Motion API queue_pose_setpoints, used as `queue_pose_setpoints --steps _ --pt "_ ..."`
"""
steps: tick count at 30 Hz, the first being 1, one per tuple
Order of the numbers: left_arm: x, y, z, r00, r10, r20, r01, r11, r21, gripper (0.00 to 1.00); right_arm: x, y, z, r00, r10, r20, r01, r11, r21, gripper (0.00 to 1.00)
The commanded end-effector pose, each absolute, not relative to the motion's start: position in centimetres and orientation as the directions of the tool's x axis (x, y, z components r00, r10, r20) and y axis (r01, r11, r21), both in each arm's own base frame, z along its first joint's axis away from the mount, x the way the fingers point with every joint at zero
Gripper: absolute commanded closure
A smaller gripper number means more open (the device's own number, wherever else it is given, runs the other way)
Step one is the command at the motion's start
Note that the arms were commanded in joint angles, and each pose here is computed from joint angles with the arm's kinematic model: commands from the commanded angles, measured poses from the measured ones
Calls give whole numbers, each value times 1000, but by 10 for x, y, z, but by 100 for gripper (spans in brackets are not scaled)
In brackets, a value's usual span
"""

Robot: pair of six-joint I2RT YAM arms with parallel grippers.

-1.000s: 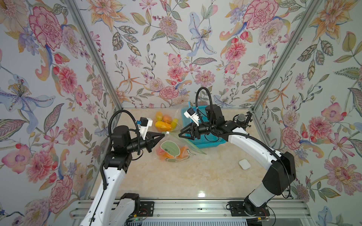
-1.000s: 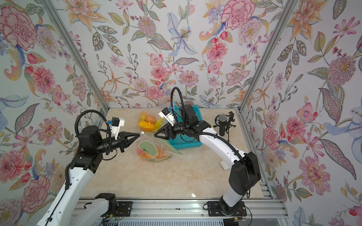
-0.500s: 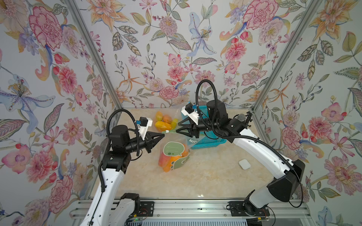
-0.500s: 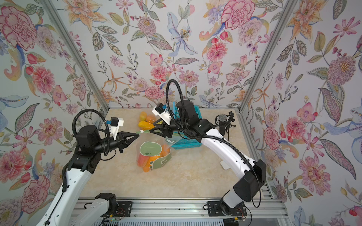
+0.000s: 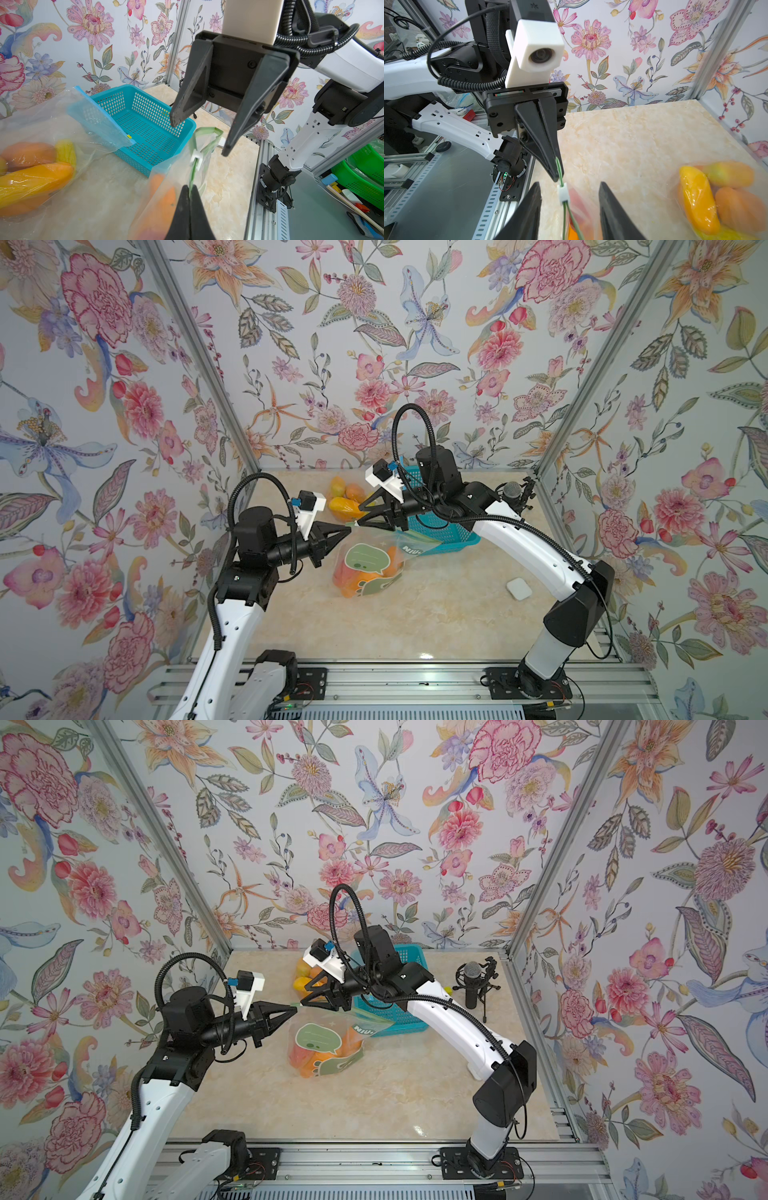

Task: Place the mango in a zip-top bag and seal the zipper
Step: Zip the zipper on the zipper food storage bag.

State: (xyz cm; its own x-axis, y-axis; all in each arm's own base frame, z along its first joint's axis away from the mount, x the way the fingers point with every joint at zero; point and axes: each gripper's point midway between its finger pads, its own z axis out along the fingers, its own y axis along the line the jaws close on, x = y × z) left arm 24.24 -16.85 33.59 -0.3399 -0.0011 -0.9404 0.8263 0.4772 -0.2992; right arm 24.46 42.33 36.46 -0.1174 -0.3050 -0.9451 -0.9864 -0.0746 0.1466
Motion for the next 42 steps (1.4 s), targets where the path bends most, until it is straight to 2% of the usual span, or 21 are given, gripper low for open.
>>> queue_pose_setpoints --steps 1,5,19,30,42 --pt "233 -173 350 -280 13 -960 863 442 -246 100 238 425 367 -98 -312 -945 -983 -117 141 61" --pt "233 -173 350 -279 15 -960 862 444 -243 100 236 427 369 -93 -311 -946 -982 -130 139 69" --pt "236 -172 350 -278 19 -960 854 462 -238 100 232 430 355 -100 -354 -930 -974 -158 165 76" --pt "240 -167 351 -267 17 -963 834 504 -223 100 229 427 352 -93 -367 -925 -974 -160 161 95" --pt "249 -154 358 -249 -3 -969 786 584 -203 100 232 410 345 -81 -409 -909 -988 -87 127 96"
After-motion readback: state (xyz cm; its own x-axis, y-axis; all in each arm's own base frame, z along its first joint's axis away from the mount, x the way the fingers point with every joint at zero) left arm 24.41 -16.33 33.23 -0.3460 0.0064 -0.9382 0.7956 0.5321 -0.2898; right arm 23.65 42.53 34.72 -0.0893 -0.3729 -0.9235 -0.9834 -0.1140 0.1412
